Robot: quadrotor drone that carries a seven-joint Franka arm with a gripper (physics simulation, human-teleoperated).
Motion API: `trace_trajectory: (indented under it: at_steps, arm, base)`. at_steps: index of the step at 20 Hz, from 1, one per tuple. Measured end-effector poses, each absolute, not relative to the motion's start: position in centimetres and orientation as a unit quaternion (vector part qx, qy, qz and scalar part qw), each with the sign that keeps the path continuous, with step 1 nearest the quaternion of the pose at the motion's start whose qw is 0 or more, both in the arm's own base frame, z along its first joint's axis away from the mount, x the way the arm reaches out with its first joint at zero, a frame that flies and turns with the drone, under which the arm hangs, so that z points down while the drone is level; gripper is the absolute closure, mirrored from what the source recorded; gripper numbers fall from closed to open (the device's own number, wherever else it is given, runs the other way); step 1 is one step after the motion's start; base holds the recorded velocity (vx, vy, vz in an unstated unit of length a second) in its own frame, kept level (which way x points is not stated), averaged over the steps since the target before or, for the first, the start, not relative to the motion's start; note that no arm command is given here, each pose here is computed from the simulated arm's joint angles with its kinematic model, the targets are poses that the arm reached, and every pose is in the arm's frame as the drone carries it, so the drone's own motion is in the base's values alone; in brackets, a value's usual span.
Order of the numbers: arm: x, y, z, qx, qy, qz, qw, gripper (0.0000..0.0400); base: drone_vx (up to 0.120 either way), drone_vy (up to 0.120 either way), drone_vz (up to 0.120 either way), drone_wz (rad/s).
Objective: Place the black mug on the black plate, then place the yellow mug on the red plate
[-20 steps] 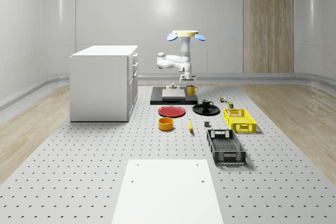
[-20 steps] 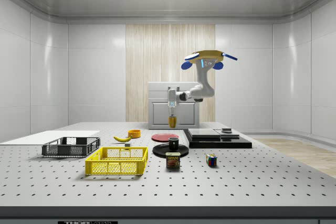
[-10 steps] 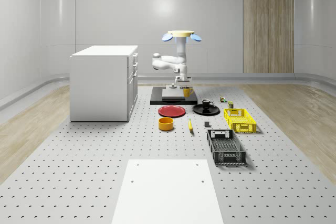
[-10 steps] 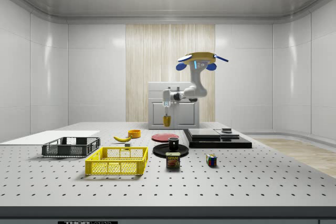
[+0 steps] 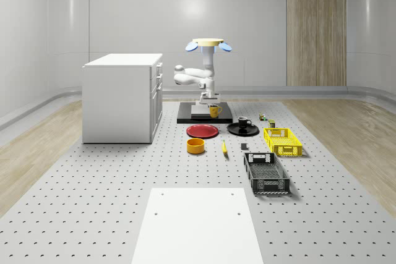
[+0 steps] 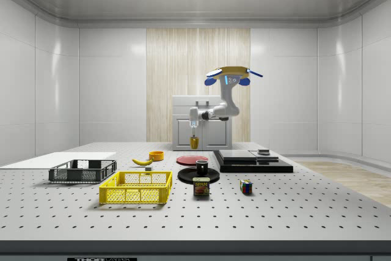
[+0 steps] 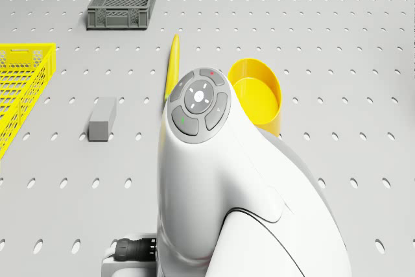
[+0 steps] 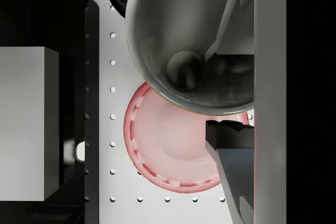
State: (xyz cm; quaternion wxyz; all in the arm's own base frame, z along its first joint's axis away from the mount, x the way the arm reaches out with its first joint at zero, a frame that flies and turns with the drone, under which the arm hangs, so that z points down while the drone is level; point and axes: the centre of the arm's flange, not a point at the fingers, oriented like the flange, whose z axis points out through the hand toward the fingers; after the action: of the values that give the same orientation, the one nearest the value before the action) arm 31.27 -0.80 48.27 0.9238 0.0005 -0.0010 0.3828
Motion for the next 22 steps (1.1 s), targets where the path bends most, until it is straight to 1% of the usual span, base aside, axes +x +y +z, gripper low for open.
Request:
trace_trajectory:
  at_steps: [4, 15, 18, 22]
  arm:
    - [31.27, -0.8, 48.3, 0.0, -0.001, 0.383, 0.924, 0.029]
    - [31.27, -0.8, 48.3, 0.0, -0.001, 0.383, 0.924, 0.029]
    - [31.27, -0.8, 48.6, 0.0, -0.001, 0.383, 0.924, 0.029]
    - [31.27, -0.8, 49.9, 0.0, -0.001, 0.383, 0.924, 0.029]
  base:
    - [0.0, -0.12, -0.12, 0.0]
    - [0.0, -0.12, 0.0, 0.0]
    - [0.0, -0.013, 0.0, 0.0]
    - [0.0, 0.0, 0.0, 0.0]
